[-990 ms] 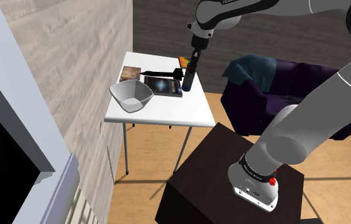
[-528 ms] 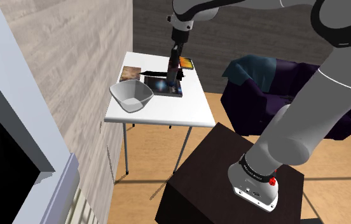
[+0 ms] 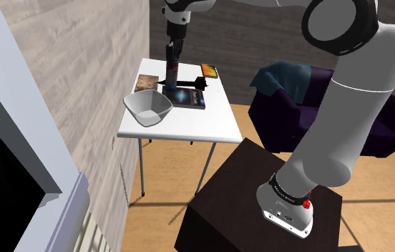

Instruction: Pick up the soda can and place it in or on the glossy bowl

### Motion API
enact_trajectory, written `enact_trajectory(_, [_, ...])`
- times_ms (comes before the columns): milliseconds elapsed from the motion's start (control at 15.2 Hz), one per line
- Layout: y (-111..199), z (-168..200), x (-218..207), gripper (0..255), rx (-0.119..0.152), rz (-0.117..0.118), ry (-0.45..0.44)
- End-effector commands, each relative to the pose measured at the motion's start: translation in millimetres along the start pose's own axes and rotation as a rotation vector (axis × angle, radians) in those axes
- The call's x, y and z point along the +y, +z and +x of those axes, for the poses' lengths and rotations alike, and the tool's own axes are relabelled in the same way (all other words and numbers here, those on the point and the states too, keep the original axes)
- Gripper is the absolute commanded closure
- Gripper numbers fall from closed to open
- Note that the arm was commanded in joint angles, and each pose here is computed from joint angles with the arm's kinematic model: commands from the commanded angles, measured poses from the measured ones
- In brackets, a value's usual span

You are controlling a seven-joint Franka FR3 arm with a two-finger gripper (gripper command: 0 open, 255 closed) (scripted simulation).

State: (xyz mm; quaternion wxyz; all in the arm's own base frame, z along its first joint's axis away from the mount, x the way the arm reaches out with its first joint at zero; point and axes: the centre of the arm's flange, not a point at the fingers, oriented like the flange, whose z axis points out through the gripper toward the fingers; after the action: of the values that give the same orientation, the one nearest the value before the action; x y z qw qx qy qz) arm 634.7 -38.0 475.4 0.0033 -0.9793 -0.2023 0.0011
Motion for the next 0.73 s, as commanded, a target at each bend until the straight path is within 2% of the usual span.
enact_trajectory(0, [-3,25,-5,255,0.001,0.0,0.001])
enact_trajectory(396, [-13,101,-19,255,0.001,0.0,0.001])
enact_trajectory(660, [8,101,-19,255,0.001,0.0,0.001])
